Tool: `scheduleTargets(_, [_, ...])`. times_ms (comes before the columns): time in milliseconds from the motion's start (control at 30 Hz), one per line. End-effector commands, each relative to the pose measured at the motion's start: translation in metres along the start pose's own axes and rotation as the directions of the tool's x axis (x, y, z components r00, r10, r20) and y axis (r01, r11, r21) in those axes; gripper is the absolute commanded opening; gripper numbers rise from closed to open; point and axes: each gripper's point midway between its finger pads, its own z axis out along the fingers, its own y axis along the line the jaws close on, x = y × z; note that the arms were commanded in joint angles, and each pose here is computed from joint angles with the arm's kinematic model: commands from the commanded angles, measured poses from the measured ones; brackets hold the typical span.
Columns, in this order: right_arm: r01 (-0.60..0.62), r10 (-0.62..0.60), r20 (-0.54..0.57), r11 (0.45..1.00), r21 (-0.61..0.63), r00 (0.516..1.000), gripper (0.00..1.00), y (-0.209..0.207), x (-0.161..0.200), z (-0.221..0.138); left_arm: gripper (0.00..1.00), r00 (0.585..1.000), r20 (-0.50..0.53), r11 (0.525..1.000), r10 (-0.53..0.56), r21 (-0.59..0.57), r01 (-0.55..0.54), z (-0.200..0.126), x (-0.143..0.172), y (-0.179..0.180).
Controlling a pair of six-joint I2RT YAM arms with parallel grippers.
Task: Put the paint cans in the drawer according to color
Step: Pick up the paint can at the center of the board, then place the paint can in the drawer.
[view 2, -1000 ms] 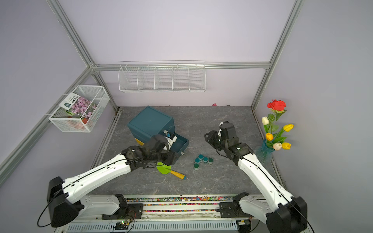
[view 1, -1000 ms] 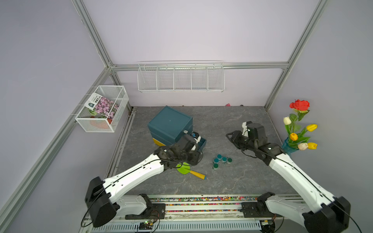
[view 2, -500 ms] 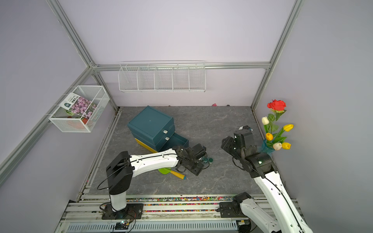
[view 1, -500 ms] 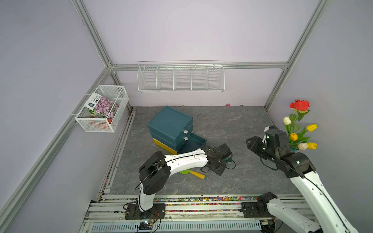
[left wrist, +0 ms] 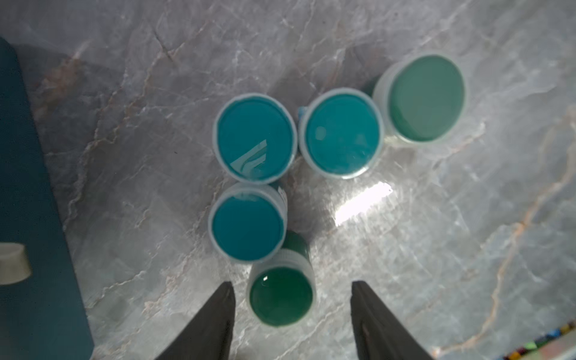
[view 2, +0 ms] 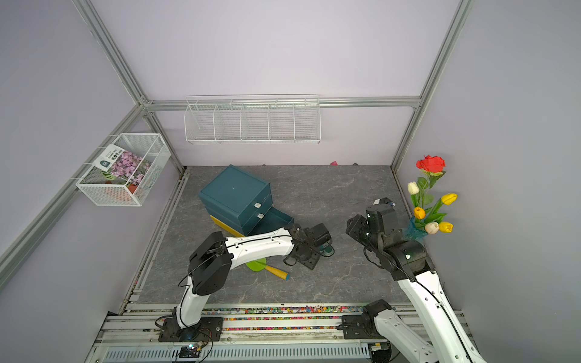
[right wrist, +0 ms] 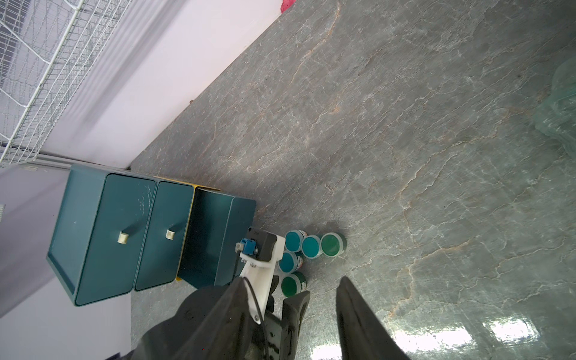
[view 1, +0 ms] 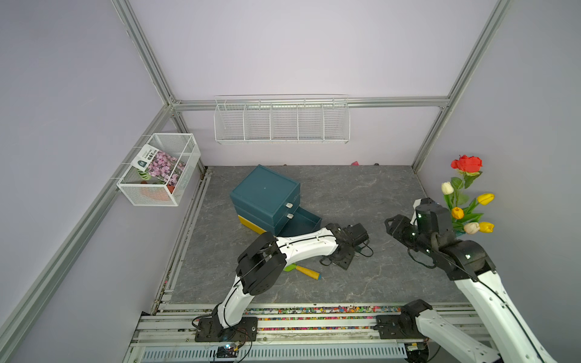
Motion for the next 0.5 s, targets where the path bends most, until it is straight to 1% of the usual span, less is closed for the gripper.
scheduleTargets(0, [0.018, -0.018, 0.004, 1.0, -0.008, 1.0, 0.49, 0.001, -0.001, -0.003, 0.6, 1.0, -0.012, 0.999, -0.017, -0.033, 0.016, 0.002, -0.002, 0.007])
scheduleTargets(33, [0.017, -0.017, 0.003, 1.0, -0.006, 1.0, 0.49, 0.0, 0.0, -0.003, 0.59, 1.0, -0.01, 0.999, -0.017, -0.027, 0.017, 0.002, -0.002, 0.006])
scheduleTargets(133, [0.014, -0.014, 0.0, 1.0, -0.006, 1.0, 0.48, 0.0, 0.001, -0.001, 0.5, 1.0, -0.019, 1.0, -0.012, -0.023, 0.012, 0.007, 0.0, 0.006])
scheduleTargets(200, [0.012, -0.012, 0.0, 1.0, -0.007, 1.0, 0.48, 0.0, 0.001, 0.0, 0.4, 1.0, -0.023, 1.0, -0.014, -0.027, 0.013, 0.009, 0.001, 0.007])
scheduleTargets(300, [0.01, -0.01, -0.002, 1.0, -0.005, 1.0, 0.48, 0.0, 0.001, 0.002, 0.24, 1.0, -0.002, 0.999, -0.016, -0.036, 0.016, 0.005, -0.001, 0.01])
scheduleTargets(367, [0.01, -0.01, -0.001, 1.0, -0.008, 1.0, 0.48, 0.001, 0.0, 0.002, 0.22, 1.0, 0.017, 0.999, -0.016, -0.047, 0.017, -0.006, -0.003, 0.014])
scheduleTargets(467, [0.009, -0.009, -0.003, 1.0, -0.009, 1.0, 0.47, 0.003, -0.001, 0.003, 0.21, 0.998, 0.063, 0.997, -0.028, -0.074, 0.033, -0.039, -0.009, 0.025])
